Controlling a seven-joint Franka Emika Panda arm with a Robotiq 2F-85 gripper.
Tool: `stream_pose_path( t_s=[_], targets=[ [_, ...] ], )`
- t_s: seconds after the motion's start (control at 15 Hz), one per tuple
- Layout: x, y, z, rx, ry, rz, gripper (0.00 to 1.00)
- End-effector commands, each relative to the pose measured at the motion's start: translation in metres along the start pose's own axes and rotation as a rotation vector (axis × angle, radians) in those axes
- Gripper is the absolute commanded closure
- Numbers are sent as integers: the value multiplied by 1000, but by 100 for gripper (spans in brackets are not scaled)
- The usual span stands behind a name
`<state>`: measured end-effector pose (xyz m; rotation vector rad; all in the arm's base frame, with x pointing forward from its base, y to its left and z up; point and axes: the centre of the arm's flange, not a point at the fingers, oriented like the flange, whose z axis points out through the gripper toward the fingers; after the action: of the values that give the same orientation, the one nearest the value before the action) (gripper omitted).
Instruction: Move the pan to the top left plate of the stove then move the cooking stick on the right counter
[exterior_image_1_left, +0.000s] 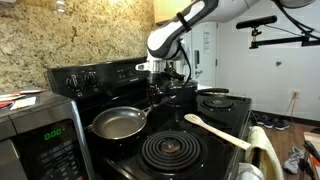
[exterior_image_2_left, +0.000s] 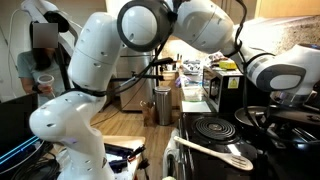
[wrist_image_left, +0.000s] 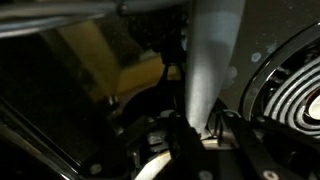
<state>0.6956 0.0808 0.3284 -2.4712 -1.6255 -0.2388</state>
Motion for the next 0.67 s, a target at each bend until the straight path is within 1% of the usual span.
stream_pose_path(
  t_s=[0.0, 0.4, 0.6],
  targets=[
    [8, 7, -11, -35, -19, 26, 94],
    [2, -1, 0, 128, 11, 27, 94],
    [2, -4, 5, 186, 35, 31, 94]
  ],
)
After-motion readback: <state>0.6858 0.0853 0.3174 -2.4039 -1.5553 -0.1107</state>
